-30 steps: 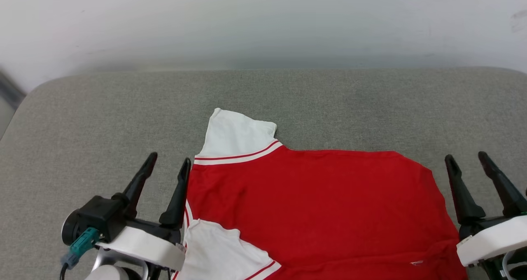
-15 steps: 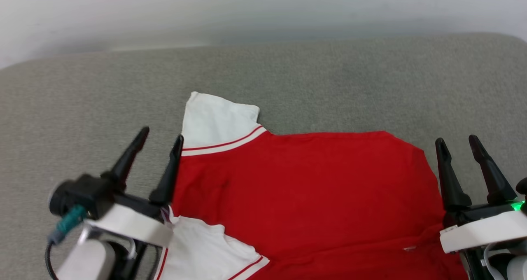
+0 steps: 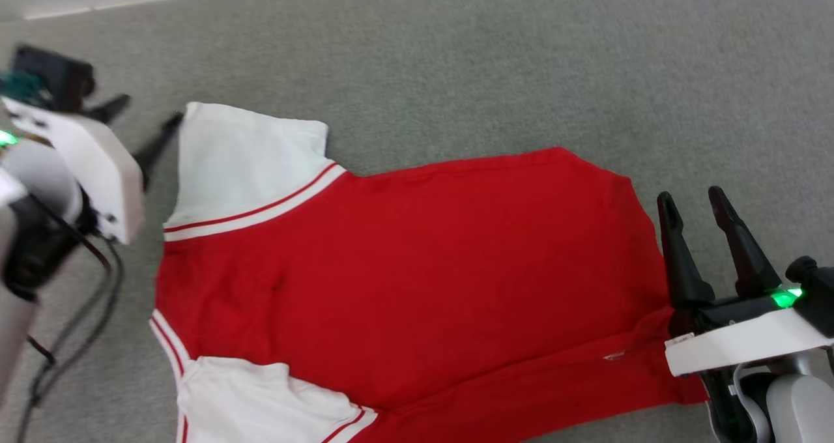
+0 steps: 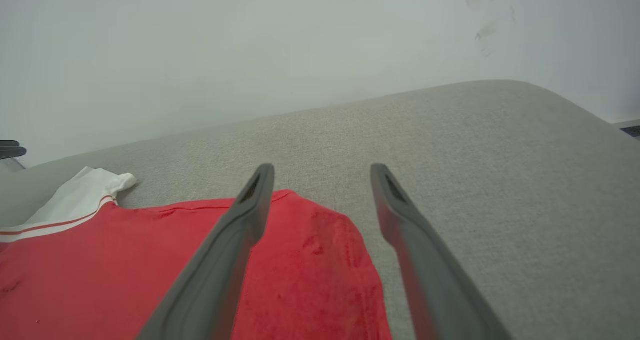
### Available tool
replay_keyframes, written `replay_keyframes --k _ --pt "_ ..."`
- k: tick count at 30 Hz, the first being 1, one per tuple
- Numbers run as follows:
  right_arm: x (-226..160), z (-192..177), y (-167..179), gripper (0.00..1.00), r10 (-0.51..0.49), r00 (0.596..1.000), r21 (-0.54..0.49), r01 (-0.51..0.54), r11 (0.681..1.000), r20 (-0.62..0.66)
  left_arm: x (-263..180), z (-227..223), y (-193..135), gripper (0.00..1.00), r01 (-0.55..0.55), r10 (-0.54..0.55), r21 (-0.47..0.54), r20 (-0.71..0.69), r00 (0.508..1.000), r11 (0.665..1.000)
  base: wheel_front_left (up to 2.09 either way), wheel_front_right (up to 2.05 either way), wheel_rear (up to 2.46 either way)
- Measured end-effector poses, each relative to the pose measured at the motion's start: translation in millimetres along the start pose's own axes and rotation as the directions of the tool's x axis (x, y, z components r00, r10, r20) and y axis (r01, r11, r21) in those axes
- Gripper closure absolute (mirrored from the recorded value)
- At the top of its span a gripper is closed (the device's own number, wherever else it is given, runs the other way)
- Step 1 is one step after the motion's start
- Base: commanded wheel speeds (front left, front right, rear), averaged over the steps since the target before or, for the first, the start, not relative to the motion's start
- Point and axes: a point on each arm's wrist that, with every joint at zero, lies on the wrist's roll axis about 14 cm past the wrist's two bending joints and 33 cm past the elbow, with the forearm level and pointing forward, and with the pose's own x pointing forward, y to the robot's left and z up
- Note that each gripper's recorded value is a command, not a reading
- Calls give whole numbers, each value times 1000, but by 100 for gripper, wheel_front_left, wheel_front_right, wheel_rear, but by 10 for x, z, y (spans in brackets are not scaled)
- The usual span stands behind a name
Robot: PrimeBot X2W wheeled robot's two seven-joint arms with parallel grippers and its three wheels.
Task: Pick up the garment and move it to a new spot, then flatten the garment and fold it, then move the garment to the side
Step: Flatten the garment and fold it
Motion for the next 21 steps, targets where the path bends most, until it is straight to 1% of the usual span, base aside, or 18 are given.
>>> replay_keyframes --k 2,6,11,15,21 --pt "5 -50 -53 0 -17 1000 -1 17 1000 -9 122 -39 122 0 -5 4 -5 -87 996 1000 0 0 0" --pt "-14 -159 -151 0 -51 998 -1 51 999 -30 336 -279 147 0 21 -42 -80 -272 961 997 0 0 0" --pt "-13 -266 -233 0 -78 996 0 79 997 -50 535 -404 132 0 23 -95 -185 -391 915 983 0 0 0" --pt "-4 -364 -245 0 -88 994 7 89 996 -70 635 -534 148 0 8 -95 -184 -471 877 983 0 0 0" --pt "-14 -453 -285 0 -102 991 5 103 995 -90 718 -691 97 0 8 -104 -178 -541 835 984 0 0 0"
